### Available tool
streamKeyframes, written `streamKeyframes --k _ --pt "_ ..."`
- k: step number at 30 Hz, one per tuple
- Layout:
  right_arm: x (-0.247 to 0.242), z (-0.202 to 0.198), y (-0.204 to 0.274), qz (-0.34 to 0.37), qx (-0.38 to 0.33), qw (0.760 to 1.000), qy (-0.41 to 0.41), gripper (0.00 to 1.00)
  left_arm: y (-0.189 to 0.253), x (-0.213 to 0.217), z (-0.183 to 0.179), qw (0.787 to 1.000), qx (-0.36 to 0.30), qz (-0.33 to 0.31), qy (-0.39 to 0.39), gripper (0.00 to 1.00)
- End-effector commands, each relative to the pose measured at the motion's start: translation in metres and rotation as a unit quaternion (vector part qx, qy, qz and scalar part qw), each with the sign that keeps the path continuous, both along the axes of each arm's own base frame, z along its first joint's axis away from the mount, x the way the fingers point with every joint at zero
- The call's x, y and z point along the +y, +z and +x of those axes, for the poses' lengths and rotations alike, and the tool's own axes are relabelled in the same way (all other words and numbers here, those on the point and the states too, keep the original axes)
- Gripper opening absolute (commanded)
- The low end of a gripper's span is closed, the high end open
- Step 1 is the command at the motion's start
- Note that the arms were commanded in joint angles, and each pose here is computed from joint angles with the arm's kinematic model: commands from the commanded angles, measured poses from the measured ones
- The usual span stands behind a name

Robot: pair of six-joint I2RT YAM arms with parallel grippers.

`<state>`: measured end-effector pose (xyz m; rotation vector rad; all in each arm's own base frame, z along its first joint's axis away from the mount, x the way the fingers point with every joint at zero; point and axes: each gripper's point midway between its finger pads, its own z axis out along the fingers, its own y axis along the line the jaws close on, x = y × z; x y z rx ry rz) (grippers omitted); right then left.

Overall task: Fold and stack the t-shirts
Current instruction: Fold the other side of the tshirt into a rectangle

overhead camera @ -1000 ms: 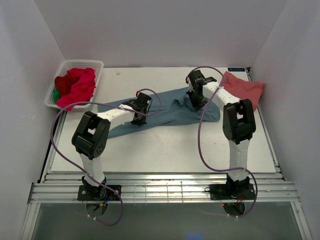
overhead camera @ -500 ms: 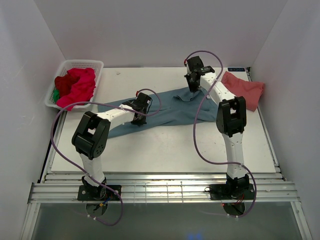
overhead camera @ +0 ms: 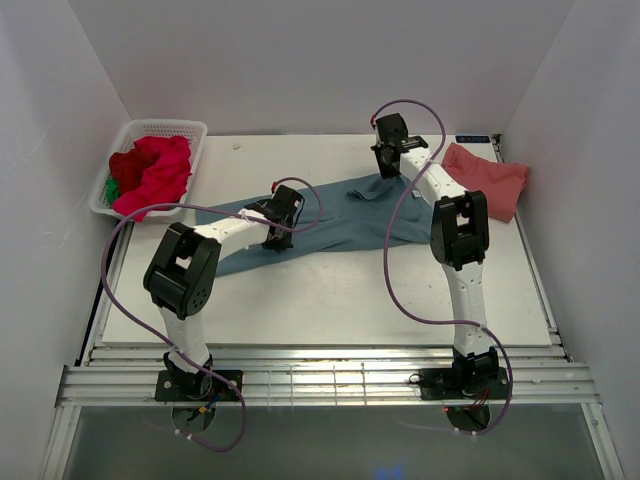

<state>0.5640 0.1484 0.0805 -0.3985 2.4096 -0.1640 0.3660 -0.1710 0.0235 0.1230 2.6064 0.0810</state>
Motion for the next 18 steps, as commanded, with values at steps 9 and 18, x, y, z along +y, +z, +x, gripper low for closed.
streamKeyframes --k 9,18 --pt "0.010 0.036 0.061 0.045 -0.109 0.993 -0.010 0.08 -0.014 0.015 -0.013 0.999 0.023 0.025 0.014 0.00" --pt "-0.001 0.039 0.031 0.026 -0.085 0.996 -0.025 0.08 -0.017 0.016 -0.018 0.999 0.029 0.022 0.018 0.00"
